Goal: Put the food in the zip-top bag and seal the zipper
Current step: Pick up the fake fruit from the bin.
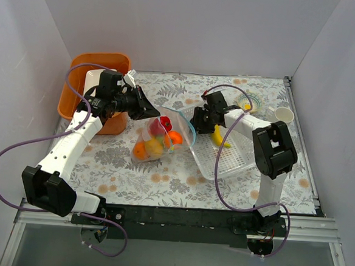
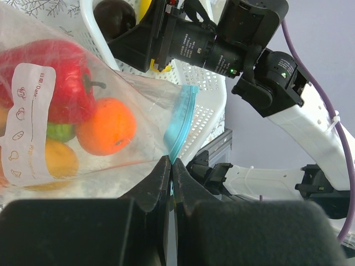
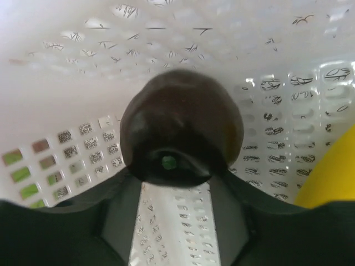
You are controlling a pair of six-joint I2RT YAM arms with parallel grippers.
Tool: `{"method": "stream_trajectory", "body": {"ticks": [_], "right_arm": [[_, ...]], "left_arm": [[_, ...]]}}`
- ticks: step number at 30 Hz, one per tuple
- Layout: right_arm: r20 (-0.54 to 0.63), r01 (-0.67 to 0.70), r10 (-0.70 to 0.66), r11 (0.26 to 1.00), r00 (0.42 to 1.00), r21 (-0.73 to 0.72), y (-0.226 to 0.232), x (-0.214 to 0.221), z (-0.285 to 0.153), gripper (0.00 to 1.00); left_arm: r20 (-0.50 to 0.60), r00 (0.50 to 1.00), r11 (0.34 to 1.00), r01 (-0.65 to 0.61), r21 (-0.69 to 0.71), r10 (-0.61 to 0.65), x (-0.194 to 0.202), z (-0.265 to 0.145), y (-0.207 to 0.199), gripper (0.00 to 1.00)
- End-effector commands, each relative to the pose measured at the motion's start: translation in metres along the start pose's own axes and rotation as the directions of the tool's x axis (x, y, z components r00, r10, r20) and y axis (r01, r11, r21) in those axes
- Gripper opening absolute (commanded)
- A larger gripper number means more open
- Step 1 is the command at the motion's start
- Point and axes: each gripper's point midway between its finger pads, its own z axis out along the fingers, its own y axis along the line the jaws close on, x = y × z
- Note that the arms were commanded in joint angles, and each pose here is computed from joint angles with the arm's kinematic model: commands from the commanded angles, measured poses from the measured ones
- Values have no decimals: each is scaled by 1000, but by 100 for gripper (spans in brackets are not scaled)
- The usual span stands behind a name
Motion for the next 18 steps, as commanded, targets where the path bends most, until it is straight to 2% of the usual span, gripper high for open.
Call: {"method": "stream_trajectory", "body": {"ticks": [1,4,6,8,15,18], "right_arm": [[61,31,-29,999,998,-26,9,-14,-13,51],[79,49,-46,998,996,-28,11,-17,-19,50],[86,58,-56,998,995,-29,14,-21,-24,69],[100,69,-67,997,993,-18,14,-23,-32,81],[171,106,-108,994,979,17,16,-41,-49,86],[161,113,-115,993,980,22,17,-48,-43,86]], "left_arm": [[19,999,999,-35,35,34,1,-11,-11,0],[14,999,999,-35,35,34,3,-10,-9,0],[14,999,999,-35,35,34,3,-10,-9,0],[13,999,999,-35,36,34,3,-10,-10,0],[14,999,999,-36,40,35,4,-10,-9,0],[12,999,998,-34,45,33,4,-9,-10,0]]}}
